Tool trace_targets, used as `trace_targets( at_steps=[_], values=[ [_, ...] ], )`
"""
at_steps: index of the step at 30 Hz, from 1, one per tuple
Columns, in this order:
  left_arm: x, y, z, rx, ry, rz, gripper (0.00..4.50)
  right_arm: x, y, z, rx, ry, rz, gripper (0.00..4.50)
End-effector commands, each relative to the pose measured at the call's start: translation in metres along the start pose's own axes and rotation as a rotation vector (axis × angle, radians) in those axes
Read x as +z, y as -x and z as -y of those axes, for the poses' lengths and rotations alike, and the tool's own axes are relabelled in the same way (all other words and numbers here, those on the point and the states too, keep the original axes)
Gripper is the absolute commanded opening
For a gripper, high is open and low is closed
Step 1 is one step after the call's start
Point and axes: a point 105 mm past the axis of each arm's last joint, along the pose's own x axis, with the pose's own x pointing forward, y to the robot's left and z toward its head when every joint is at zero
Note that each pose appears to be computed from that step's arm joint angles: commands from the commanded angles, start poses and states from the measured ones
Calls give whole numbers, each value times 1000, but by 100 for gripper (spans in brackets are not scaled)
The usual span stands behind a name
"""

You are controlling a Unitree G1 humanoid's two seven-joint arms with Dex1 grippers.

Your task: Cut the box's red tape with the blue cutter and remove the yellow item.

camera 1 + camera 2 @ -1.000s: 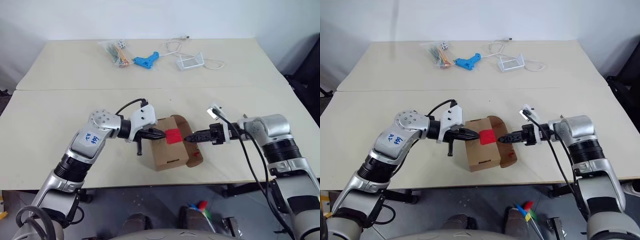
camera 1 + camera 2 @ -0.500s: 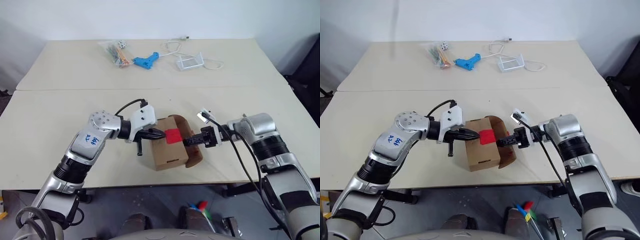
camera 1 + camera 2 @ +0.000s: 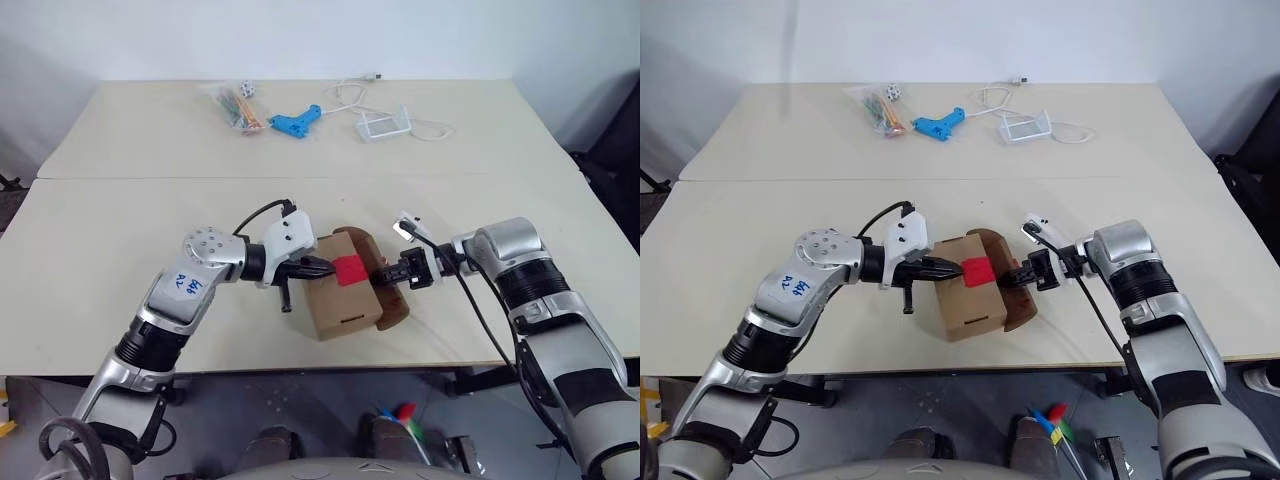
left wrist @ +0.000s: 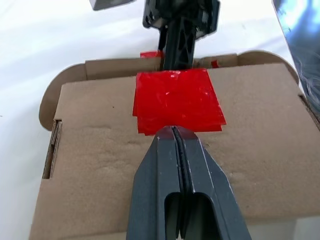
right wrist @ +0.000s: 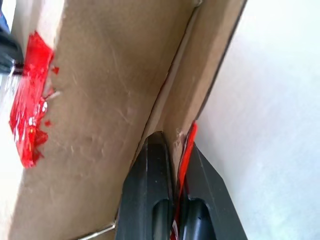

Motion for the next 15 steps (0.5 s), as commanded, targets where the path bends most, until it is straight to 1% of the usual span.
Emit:
trace_targets(
  at_steps=[1, 5, 11, 15],
  values=[
    [-3, -9, 2, -17, 35, 7, 0, -2, 19, 11, -106, 5, -8, 5],
    [3, -19, 0, -29, 25, 38, 0, 4, 41, 9, -141, 19, 9, 5],
    [16, -43, -4, -22, 6, 111, 0, 19, 69, -2, -143, -3, 77, 5],
    [24, -53, -7, 2, -4, 156, 0, 18, 83, -8, -173, 27, 51, 5]
  ],
)
